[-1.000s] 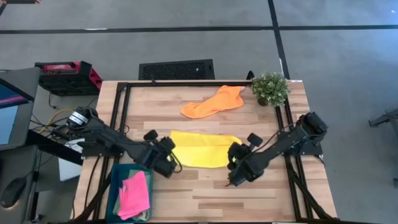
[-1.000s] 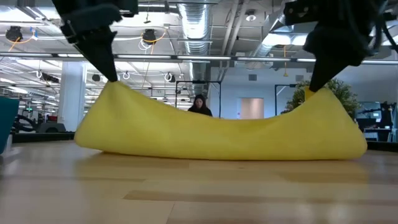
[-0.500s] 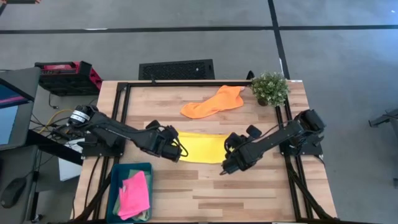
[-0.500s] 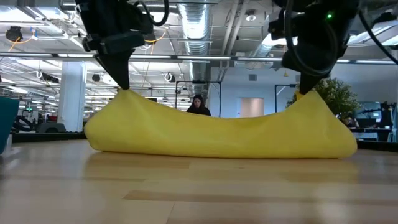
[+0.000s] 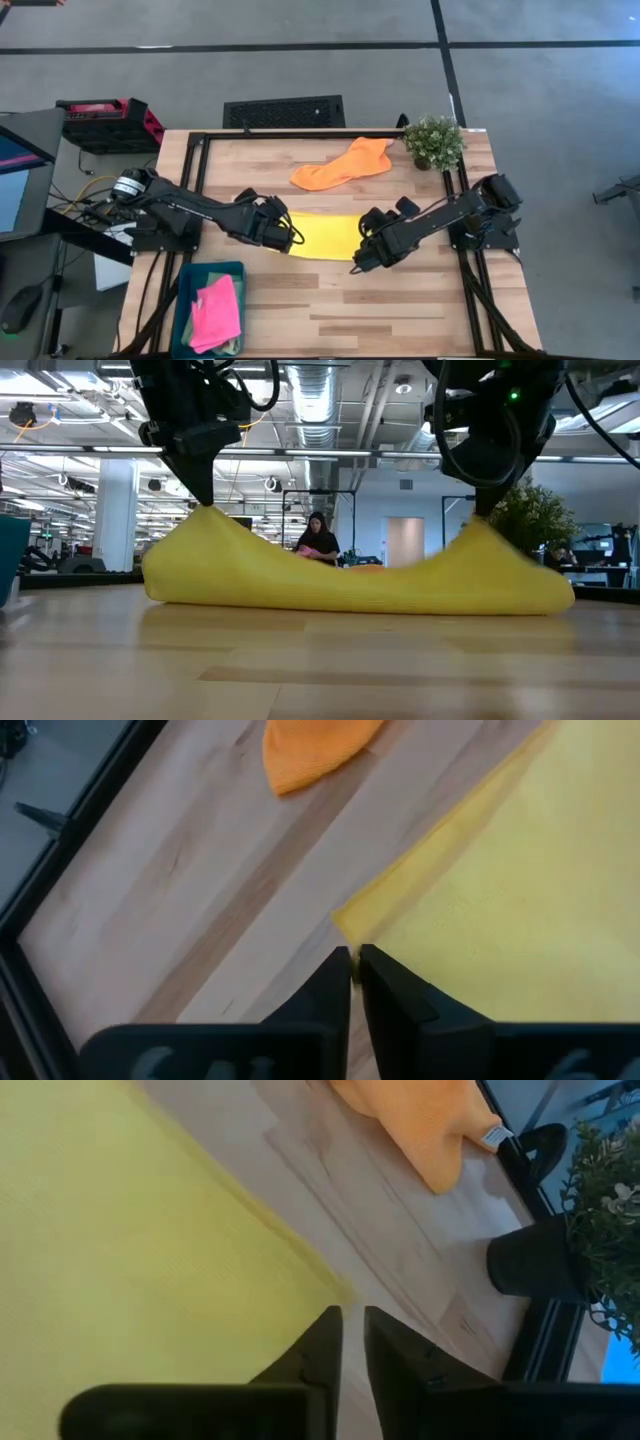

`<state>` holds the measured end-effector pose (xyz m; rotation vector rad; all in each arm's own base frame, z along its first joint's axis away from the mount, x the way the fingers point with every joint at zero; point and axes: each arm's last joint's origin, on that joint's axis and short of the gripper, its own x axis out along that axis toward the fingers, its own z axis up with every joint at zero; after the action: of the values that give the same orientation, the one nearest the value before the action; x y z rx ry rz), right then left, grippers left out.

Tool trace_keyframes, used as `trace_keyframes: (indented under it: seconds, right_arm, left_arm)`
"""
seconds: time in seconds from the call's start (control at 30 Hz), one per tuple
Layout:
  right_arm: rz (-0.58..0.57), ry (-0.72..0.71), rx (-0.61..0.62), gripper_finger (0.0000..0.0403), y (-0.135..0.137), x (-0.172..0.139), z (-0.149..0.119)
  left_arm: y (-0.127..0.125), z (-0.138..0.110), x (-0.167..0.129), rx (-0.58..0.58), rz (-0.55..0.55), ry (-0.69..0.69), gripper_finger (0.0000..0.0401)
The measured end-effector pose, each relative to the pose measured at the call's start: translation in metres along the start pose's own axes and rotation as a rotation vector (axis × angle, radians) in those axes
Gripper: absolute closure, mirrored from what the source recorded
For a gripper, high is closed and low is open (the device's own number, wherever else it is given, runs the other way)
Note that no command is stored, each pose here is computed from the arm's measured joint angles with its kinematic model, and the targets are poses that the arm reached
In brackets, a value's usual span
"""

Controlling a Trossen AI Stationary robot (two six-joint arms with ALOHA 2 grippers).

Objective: Fold microfiber towels
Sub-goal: Fold the yellow microfiber towel

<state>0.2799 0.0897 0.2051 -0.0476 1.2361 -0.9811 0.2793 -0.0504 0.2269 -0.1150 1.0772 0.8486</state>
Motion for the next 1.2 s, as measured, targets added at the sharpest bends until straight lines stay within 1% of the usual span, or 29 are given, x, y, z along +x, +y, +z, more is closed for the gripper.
trace_keyframes:
  seconds: [0.13,0.33,0.43,0.53,0.6,0.67,0.8,0.83,0.9,0.97,1.07,1.13,1.2]
  right_arm:
    - [-0.002,0.006,-0.013,0.0301,-0.001,0.002,0.002]
    - [0.014,0.063,0.003,0.0236,-0.003,0.006,0.005]
    - [0.018,0.065,-0.047,0.021,-0.003,0.006,0.005]
    - [0.045,0.09,-0.122,0.0195,-0.001,0.004,0.003]
    - [0.071,0.106,-0.213,0.019,0.001,0.001,-0.001]
    - [0.12,0.104,-0.341,0.0188,0.007,-0.005,-0.008]
    - [0.244,0.039,-0.615,0.0191,0.023,-0.019,-0.023]
    - [0.269,0.017,-0.673,0.0192,0.026,-0.023,-0.026]
    - [0.302,-0.028,-0.75,0.0195,0.032,-0.028,-0.031]
    - [0.328,-0.06,-0.78,0.0198,0.036,-0.032,-0.034]
    - [0.366,-0.071,-0.773,0.0203,0.039,-0.033,-0.035]
    - [0.396,-0.067,-0.769,0.0206,0.042,-0.029,-0.037]
    - [0.399,-0.059,-0.779,0.021,0.044,-0.02,-0.04]
  left_arm:
    - [0.002,0.002,0.002,0.009,0.009,0.003,0.0345]
    - [0.006,0.006,0.006,0.004,0.02,0.008,0.0282]
    - [0.007,0.007,0.007,0.011,0.03,0.003,0.0258]
    - [0.006,0.006,0.006,0.017,0.014,0.018,0.0245]
    - [0.002,0.002,0.002,0.05,-0.01,0.025,0.0241]
    - [-0.004,-0.004,-0.003,0.076,-0.025,0.01,0.024]
    - [-0.016,-0.019,-0.018,0.119,-0.05,-0.039,0.0239]
    - [-0.019,-0.023,-0.022,0.132,-0.061,-0.046,0.0239]
    - [-0.024,-0.032,-0.029,0.164,-0.083,-0.061,0.0239]
    - [-0.029,-0.041,-0.037,0.199,-0.104,-0.076,0.0239]
    - [-0.035,-0.054,-0.047,0.245,-0.133,-0.1,0.0239]
    - [-0.038,-0.061,-0.053,0.26,-0.15,-0.11,0.0239]
    - [-0.041,-0.067,-0.057,0.265,-0.166,-0.118,0.0239]
